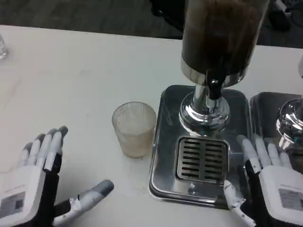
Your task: Grasp the cup under the faucet to collect the drink, then remove the cup.
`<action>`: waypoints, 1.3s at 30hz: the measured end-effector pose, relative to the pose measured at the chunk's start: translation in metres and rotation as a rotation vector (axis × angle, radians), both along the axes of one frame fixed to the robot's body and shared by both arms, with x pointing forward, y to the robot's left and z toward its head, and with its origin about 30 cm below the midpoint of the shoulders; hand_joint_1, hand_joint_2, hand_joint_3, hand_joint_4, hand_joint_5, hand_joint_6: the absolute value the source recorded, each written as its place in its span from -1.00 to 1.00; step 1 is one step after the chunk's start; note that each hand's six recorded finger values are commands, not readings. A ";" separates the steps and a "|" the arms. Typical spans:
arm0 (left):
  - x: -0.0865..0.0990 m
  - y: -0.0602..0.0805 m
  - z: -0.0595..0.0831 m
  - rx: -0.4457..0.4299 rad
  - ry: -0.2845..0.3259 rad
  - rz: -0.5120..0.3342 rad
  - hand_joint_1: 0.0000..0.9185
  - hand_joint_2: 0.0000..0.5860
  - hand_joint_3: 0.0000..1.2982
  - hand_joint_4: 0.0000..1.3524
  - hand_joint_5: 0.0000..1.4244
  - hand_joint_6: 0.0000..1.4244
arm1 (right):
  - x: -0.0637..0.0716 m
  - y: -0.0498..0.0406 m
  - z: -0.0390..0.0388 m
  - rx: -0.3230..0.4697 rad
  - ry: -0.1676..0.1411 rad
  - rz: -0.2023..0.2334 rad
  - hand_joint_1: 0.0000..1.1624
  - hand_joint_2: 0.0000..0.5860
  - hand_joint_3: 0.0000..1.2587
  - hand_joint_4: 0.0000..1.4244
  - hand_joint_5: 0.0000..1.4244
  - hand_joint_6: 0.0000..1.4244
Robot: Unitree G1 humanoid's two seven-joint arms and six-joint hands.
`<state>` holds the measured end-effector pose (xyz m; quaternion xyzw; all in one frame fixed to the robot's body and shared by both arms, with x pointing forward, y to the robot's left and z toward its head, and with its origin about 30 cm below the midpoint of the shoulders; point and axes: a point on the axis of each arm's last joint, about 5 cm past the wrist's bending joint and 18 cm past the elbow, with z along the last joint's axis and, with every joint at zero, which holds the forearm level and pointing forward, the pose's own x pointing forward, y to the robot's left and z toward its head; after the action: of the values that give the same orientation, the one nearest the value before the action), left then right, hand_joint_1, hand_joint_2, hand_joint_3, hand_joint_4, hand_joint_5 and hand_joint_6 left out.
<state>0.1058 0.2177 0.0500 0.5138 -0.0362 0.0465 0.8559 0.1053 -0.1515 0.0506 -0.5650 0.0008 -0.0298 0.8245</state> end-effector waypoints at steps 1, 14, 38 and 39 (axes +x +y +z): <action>0.008 0.004 -0.001 -0.018 -0.013 -0.010 -1.00 -1.00 -1.00 -1.00 -1.00 -1.00 | -0.001 0.0019 -0.0004 0.000 0.000 -0.004 -0.79 0.78 -0.91 -1.00 -1.00 -1.00; 0.079 0.013 -0.018 -0.175 0.020 -0.117 -1.00 -1.00 -1.00 -1.00 -1.00 -1.00 | 0.000 0.0104 -0.0002 0.016 -0.021 -0.002 -0.77 0.78 -0.91 -1.00 -1.00 -1.00; 0.110 -0.023 -0.031 -0.240 -0.001 -0.216 -0.46 -0.97 -1.00 -1.00 -0.94 -0.98 | -0.013 0.0110 0.0110 0.006 -0.024 -0.039 -0.75 0.78 -0.90 -1.00 -1.00 -1.00; 0.110 -0.024 -0.031 -0.246 -0.003 -0.214 -0.43 -0.98 -1.00 -1.00 -0.92 -0.96 | -0.013 0.0110 0.0117 0.006 -0.025 -0.039 -0.75 0.78 -0.90 -1.00 -1.00 -1.00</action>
<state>0.2158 0.1936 0.0187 0.3982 -0.0860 -0.0403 0.9123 0.0925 -0.1405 0.0623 -0.5619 0.0016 -0.0532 0.8255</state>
